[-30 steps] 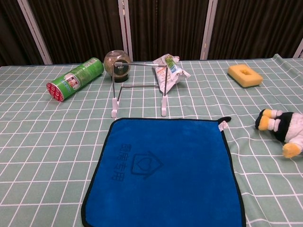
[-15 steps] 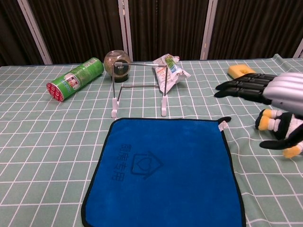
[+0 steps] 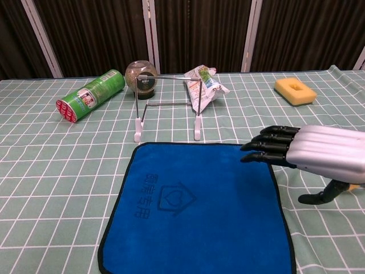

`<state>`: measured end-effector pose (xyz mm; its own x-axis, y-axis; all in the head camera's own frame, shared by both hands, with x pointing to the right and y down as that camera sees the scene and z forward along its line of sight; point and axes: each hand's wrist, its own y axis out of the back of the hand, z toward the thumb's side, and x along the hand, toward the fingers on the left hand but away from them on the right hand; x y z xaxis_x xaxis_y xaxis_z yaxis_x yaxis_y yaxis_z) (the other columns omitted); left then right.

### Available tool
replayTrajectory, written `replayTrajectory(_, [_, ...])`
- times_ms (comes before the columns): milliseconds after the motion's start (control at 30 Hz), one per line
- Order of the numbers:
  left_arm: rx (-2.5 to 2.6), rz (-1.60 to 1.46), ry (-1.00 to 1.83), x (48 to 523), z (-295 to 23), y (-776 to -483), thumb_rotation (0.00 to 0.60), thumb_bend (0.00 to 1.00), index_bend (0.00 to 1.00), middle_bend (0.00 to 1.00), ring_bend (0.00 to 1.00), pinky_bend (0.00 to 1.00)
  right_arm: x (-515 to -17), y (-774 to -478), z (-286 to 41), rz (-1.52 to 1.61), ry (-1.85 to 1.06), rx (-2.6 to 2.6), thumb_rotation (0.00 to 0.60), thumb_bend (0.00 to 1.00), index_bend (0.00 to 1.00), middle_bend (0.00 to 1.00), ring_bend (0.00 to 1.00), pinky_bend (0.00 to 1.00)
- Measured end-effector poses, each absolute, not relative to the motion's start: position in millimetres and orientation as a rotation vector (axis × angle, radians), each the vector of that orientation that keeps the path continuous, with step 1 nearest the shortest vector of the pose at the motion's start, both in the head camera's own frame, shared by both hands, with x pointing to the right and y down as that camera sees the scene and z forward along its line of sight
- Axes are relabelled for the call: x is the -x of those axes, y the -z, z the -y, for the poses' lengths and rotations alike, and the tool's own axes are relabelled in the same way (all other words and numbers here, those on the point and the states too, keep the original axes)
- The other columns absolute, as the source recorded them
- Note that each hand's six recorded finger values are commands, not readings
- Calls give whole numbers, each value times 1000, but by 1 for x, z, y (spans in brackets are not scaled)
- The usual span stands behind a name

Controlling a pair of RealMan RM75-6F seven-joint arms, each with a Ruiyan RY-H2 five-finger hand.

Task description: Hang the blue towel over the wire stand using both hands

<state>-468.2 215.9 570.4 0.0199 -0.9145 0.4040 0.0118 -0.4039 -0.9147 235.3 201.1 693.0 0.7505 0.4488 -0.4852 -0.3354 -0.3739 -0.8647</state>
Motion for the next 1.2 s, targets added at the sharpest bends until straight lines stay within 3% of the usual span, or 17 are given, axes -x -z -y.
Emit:
replayTrajectory(633, [1505,-969,1498,470,-216,-570,600,0,0,0,0,0,-220,-710,-205,86,-828,1809,600,154,86,2,0,0])
replayTrajectory(1200, [1505,-963,1506,471,-216,-572,600,0,0,0,0,0,-206,-708,-197,153,-801,1831,600,159,104,5,0,0])
